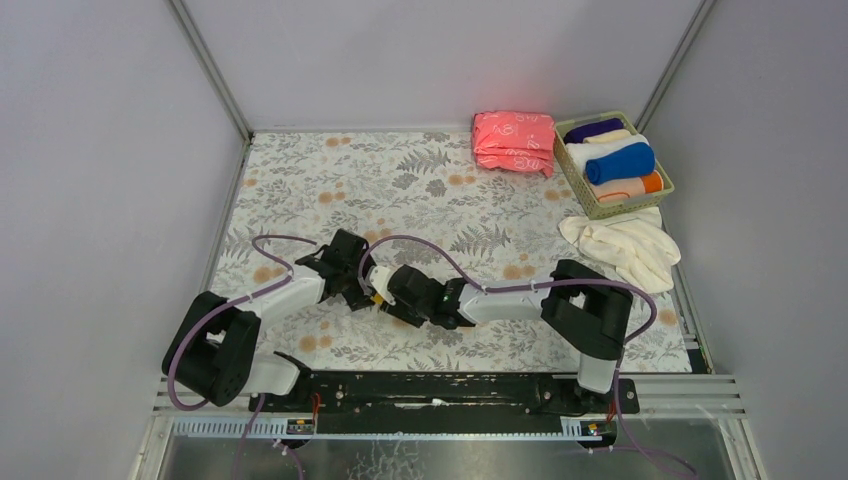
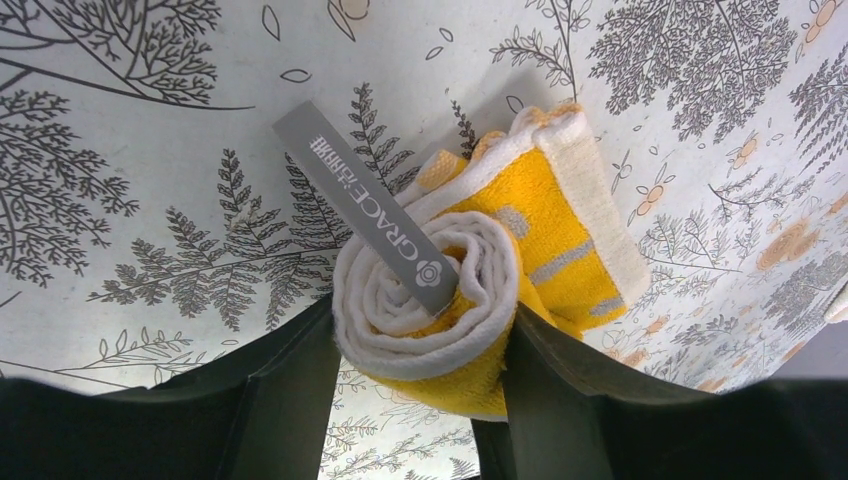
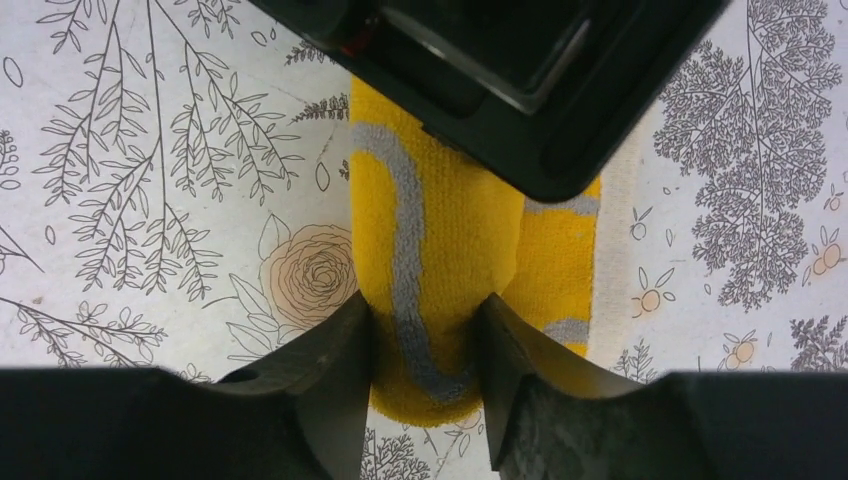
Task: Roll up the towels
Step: Roll the towel at the center of the board, then pick up the towel at the center of the board.
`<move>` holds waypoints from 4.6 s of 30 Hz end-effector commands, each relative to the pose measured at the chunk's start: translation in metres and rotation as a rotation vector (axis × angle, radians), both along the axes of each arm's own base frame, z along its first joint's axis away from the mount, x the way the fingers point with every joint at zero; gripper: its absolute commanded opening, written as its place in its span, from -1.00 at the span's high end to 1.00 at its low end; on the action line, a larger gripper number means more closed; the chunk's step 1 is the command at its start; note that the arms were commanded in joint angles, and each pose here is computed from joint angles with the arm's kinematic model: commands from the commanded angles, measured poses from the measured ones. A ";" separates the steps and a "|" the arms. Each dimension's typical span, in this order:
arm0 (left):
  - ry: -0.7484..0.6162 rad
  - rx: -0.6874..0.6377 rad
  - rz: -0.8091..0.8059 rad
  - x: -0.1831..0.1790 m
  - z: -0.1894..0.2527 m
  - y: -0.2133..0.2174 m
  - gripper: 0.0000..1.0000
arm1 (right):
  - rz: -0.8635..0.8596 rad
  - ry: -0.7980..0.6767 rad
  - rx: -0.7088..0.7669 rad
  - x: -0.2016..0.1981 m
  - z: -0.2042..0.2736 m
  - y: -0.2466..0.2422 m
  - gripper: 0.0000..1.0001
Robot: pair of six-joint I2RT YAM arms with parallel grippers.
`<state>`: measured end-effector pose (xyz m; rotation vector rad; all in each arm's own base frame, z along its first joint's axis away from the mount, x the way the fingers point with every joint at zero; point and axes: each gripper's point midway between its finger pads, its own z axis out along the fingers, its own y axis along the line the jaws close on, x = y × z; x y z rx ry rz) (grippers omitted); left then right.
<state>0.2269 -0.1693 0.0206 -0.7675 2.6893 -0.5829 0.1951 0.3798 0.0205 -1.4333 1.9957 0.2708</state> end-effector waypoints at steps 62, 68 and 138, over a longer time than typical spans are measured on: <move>0.087 0.079 -0.004 -0.031 -0.026 0.027 -0.04 | -0.047 0.047 0.071 0.003 0.077 -0.009 -0.65; 0.088 0.079 -0.013 -0.029 -0.025 0.025 -0.04 | 0.037 -0.039 0.003 -0.004 0.057 0.009 -0.59; -0.401 0.256 0.079 0.052 0.156 0.070 -0.78 | -0.555 0.299 0.014 0.049 0.076 -0.110 1.00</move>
